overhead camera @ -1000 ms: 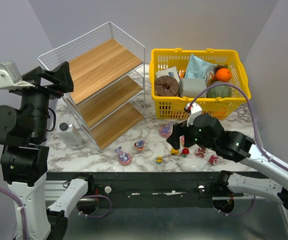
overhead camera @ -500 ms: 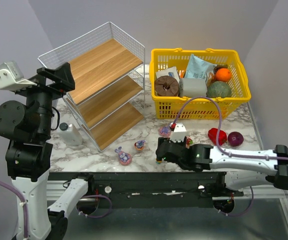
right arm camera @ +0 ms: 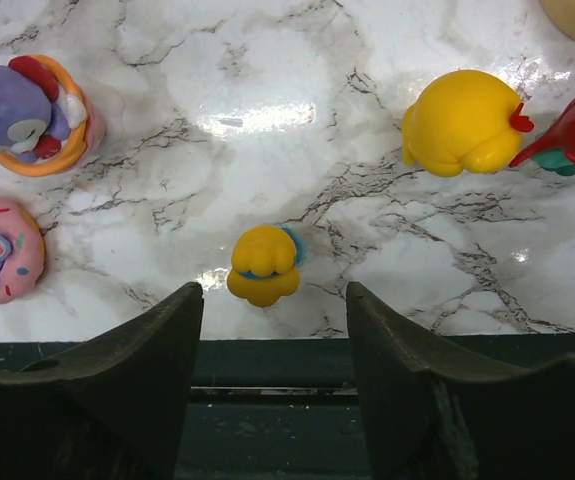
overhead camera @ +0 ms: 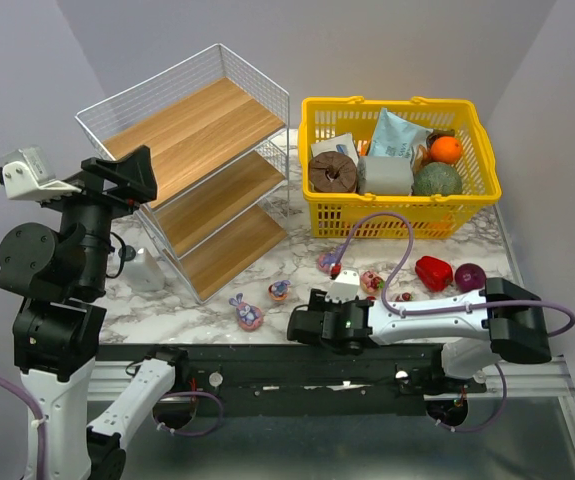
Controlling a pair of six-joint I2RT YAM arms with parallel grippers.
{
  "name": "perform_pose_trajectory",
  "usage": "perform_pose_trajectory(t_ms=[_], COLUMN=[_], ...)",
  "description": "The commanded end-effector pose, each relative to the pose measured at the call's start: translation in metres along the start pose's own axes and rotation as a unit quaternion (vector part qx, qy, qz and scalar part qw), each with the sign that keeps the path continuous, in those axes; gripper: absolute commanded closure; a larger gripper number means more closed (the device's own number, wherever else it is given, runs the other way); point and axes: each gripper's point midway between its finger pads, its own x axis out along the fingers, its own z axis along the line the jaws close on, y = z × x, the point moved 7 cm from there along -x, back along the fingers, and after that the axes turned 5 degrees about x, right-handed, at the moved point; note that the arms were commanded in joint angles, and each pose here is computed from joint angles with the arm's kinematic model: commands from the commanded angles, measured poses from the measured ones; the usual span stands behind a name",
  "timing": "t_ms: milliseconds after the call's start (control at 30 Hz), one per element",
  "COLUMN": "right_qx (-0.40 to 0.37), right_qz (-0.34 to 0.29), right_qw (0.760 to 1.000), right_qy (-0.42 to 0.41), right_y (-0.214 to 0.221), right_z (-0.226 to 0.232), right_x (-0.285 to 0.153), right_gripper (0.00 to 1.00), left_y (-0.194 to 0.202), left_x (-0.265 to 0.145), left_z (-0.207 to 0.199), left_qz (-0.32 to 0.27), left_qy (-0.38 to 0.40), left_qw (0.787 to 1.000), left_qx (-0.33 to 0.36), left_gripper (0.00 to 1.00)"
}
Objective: Place and organize the plastic toys onto the shelf
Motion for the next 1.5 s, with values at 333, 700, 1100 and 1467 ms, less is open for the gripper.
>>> perform_pose_trajectory(t_ms=[333,700,1100,1467], right_qx=[0.002,-0.012,-0.015,-0.059], right_qz=[-0.025,-0.045,-0.05,-0.048], right_qw=[1.0,0.999,0.998,0.996], right_qy=[0.014,0.016,0.016,-0.055], right_y=[0.014,0.013,0.001,-0.044], right_z=[0.005,0.007,0.016,0.039], right_x=[0.022,0.031,0.044,-0.007], right_gripper=[0.4,0.43,0.61,0.99], left_y=[-0.006,-0.007,-0.007,-0.016], left_x=[-0.013,-0.012,-0.01,-0.011], left_z=[0.006,0.005,0.005,-0.001], left_qz=[-0.008,-0.005,-0.003,-0.014], left_qy=[-0.018,-0.019,-0.021,-0.001], left_qw=[1.0,1.0,1.0,1.0], left_qx=[0.014,0.014,0.019,0.02], left_gripper=[0.01,0.01,0.01,0.01])
